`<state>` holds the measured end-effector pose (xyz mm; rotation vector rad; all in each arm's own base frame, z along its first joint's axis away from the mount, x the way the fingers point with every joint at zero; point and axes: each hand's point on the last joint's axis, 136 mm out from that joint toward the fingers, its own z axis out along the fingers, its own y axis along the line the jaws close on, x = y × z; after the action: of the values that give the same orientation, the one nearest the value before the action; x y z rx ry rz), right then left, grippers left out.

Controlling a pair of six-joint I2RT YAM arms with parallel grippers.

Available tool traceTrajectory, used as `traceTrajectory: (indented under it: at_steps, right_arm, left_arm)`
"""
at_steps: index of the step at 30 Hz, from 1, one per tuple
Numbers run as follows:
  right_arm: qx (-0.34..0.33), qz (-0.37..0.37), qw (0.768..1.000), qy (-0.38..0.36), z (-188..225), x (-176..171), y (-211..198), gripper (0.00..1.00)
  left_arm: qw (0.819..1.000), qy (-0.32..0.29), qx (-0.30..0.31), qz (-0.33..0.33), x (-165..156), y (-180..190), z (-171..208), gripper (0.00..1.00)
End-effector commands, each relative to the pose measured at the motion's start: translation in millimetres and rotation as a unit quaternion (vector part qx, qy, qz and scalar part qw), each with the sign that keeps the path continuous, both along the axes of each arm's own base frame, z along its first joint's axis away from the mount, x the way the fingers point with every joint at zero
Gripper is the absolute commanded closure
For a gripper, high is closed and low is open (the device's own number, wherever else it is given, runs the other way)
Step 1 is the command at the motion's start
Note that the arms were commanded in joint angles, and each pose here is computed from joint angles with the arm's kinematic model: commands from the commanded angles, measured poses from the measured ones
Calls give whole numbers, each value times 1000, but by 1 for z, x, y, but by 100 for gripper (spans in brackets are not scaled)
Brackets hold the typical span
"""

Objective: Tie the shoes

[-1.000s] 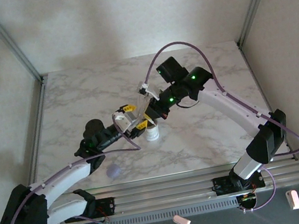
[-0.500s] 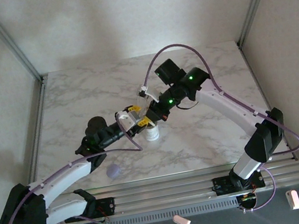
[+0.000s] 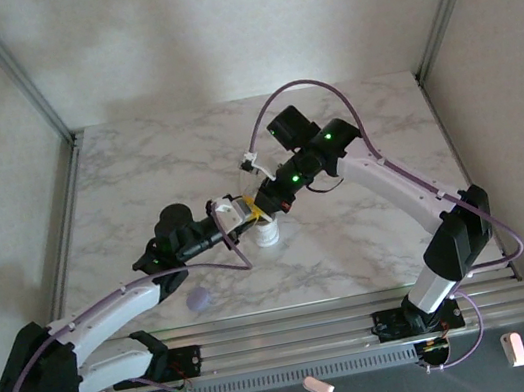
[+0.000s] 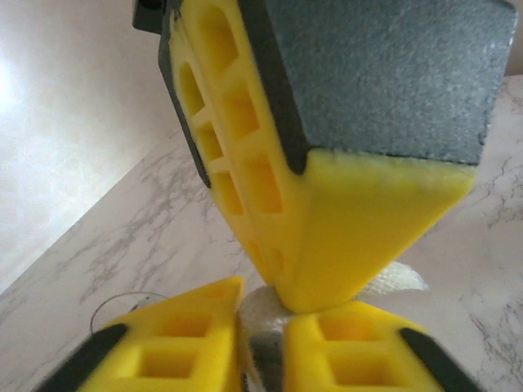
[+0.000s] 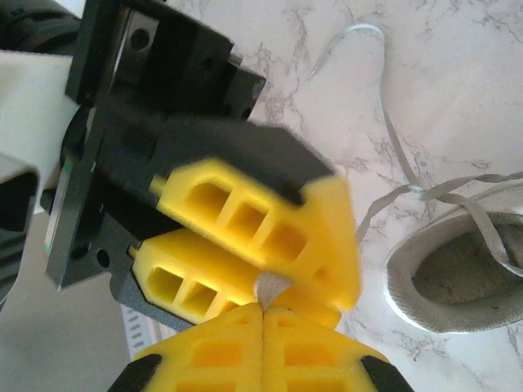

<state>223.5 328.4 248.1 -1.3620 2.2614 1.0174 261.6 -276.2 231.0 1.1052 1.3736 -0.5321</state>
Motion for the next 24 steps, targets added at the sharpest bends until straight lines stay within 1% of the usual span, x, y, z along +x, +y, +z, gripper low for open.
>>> traceTrajectory:
  at_steps: [1,2,4,6,8,11,14,15,17,18,19,20,22,23,24]
  right_arm:
    - [1,-21,1000,-15,4,8,3,100]
    - [6,-25,999,-22,7,10,3,100]
    - [20,-39,998,-43,14,13,2,86]
    - [44,-52,995,-76,23,15,-1,69]
    - [67,-70,989,-111,31,16,-7,63]
    - [112,-85,979,-147,38,12,-15,61]
    - [162,-86,969,-165,41,4,-17,58]
    - [178,-87,965,-170,42,3,-17,54]
    - [206,-82,958,-181,42,0,-15,43]
    - [219,-77,955,-187,42,-2,-14,37]
    - [227,-72,952,-193,41,-2,-13,28]
    - [231,-68,950,-200,39,-2,-12,22]
    - [229,-61,947,-217,33,1,-11,21]
    - [229,-60,946,-223,31,2,-10,13]
    - [227,-60,945,-230,28,4,-10,12]
  left_arm:
    - [998,-46,-37,-1,-4,-1,41,97]
    - [998,-46,-39,2,-4,0,42,100]
    - [997,-47,-52,15,-3,4,45,100]
    - [997,-46,-63,25,-3,8,47,100]
    - [996,-47,-71,34,-3,11,48,100]
    - [994,-48,-85,47,-1,15,53,100]
    - [993,-46,-99,50,-1,17,58,100]
    - [992,-46,-103,48,-3,17,60,100]
    - [992,-46,-109,41,-5,16,63,100]
    - [992,-45,-110,37,-6,15,64,100]
    - [992,-45,-111,33,-8,14,65,100]
    - [992,-45,-113,31,-8,14,67,100]
    - [992,-46,-116,27,-10,14,70,100]
    - [992,-47,-116,25,-11,14,70,100]
    - [992,-48,-117,23,-12,14,71,100]
